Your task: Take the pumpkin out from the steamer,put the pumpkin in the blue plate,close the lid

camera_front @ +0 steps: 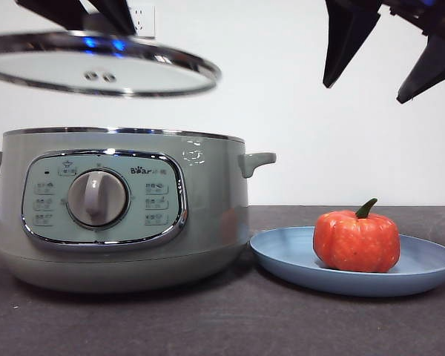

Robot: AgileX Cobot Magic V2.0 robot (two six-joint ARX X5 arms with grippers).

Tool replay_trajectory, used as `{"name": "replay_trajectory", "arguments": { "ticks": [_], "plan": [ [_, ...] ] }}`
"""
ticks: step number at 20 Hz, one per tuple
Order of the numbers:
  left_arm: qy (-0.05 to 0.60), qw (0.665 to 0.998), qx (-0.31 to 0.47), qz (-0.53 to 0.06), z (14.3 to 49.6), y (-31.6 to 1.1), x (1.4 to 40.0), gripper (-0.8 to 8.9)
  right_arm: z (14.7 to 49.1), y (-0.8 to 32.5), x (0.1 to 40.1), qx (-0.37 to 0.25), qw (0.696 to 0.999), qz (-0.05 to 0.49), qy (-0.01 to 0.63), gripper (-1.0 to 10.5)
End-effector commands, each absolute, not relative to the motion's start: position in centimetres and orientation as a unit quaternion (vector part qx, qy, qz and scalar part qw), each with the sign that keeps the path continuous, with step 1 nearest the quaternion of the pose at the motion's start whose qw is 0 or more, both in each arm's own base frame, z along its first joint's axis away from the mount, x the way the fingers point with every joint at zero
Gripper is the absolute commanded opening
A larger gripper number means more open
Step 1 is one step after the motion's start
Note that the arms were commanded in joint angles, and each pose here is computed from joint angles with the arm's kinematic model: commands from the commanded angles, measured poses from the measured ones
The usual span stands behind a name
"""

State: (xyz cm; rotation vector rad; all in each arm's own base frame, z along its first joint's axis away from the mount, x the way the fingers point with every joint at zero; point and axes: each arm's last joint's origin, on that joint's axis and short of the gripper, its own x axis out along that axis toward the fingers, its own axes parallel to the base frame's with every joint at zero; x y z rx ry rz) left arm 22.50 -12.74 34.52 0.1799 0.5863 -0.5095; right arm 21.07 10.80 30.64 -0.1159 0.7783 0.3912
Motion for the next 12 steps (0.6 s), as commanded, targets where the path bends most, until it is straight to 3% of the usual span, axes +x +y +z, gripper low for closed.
{"name": "replay_trajectory", "arguments": {
  "ticks": [1,12],
  "plan": [
    [0.263,0.927,0.08,-0.254,34.8,-13.5,23.6,-0.08,30.5,10.7,20.9,-0.053,0.906,0.185,0.378,5.6],
    [0.316,0.904,0.085,-0.275,31.8,-14.9,25.8,-0.08,30.5,10.5,21.0,-0.051,0.907,0.18,0.378,5.6]
  ]
}}
